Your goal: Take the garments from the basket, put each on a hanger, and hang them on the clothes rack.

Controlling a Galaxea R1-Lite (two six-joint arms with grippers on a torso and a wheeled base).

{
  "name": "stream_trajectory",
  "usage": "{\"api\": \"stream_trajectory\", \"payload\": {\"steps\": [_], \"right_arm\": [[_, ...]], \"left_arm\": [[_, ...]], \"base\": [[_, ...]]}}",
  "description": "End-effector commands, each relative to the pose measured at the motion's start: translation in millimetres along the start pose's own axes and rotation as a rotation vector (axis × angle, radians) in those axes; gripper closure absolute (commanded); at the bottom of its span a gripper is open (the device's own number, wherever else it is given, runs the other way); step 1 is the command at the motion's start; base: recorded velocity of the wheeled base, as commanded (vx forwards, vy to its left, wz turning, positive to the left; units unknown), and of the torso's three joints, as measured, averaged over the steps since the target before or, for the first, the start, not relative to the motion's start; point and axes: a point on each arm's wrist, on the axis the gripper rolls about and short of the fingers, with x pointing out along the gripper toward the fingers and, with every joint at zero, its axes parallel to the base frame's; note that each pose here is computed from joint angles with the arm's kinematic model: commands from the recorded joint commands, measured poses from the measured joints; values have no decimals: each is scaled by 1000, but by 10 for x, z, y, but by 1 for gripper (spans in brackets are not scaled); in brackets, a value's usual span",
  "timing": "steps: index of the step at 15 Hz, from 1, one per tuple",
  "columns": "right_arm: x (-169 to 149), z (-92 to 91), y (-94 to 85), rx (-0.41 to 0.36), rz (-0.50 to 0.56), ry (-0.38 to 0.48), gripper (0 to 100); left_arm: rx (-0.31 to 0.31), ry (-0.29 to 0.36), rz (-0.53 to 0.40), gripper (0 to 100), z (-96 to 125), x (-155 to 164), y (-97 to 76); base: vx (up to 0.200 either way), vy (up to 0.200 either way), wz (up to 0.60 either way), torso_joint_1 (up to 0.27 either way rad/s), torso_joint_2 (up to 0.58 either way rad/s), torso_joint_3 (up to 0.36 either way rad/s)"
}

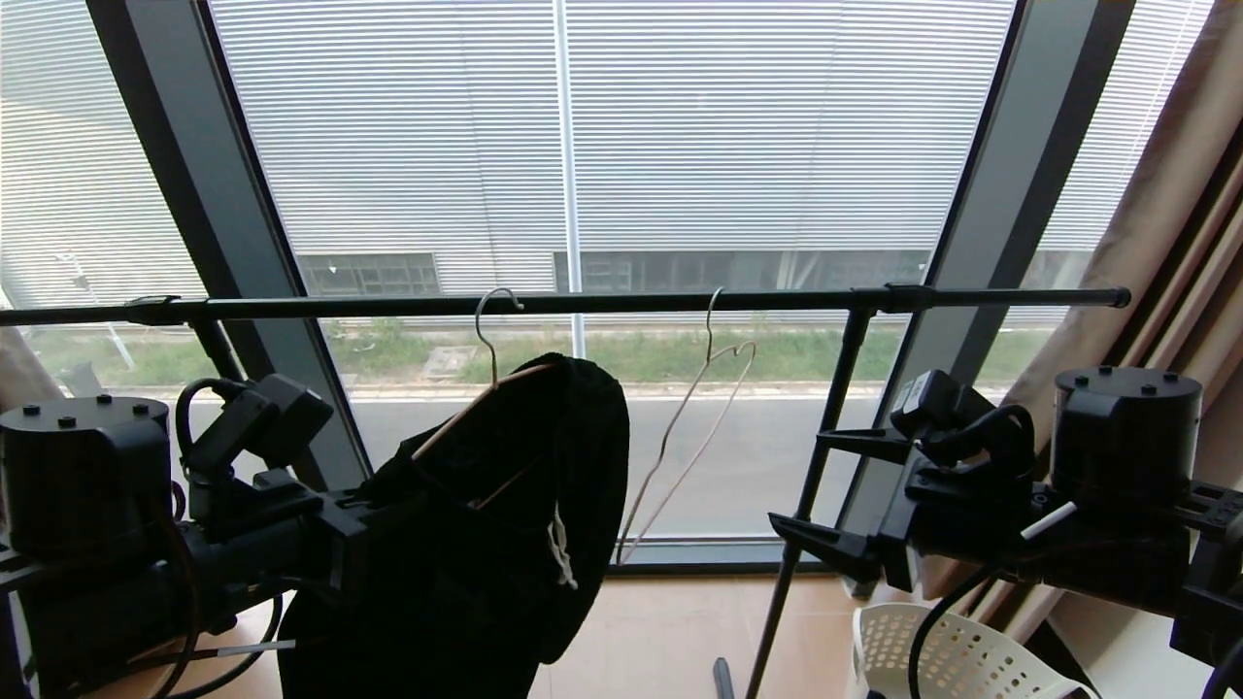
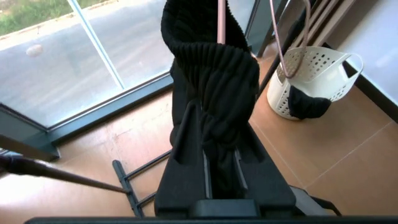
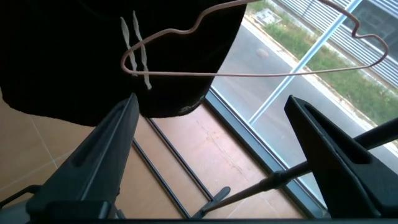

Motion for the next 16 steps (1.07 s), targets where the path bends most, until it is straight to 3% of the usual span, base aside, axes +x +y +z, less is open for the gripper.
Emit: {"api": "stream_trajectory", "payload": {"steps": [1, 5, 8, 12, 16], "right_arm": [[-2, -1, 2, 0, 1, 0, 0], [-4, -13, 6, 1, 2, 4, 0], [-4, -13, 6, 1, 2, 4, 0], [4, -25, 6, 3, 3, 8, 0], [4, -25, 6, 3, 3, 8, 0]], "left_arm": [[-7, -13, -5, 100, -8, 8, -12], [-82, -25, -3, 100, -6, 153, 27], [-101, -25, 0, 100, -20, 266, 57], [-186, -32, 2, 100, -56, 539, 118], [-204, -42, 8, 100, -51, 710, 154]], "base": [[0, 0, 0, 0, 0, 0], [0, 0, 0, 0, 0, 0], [0, 0, 0, 0, 0, 0], [0, 0, 0, 0, 0, 0], [0, 0, 0, 0, 0, 0]]}}
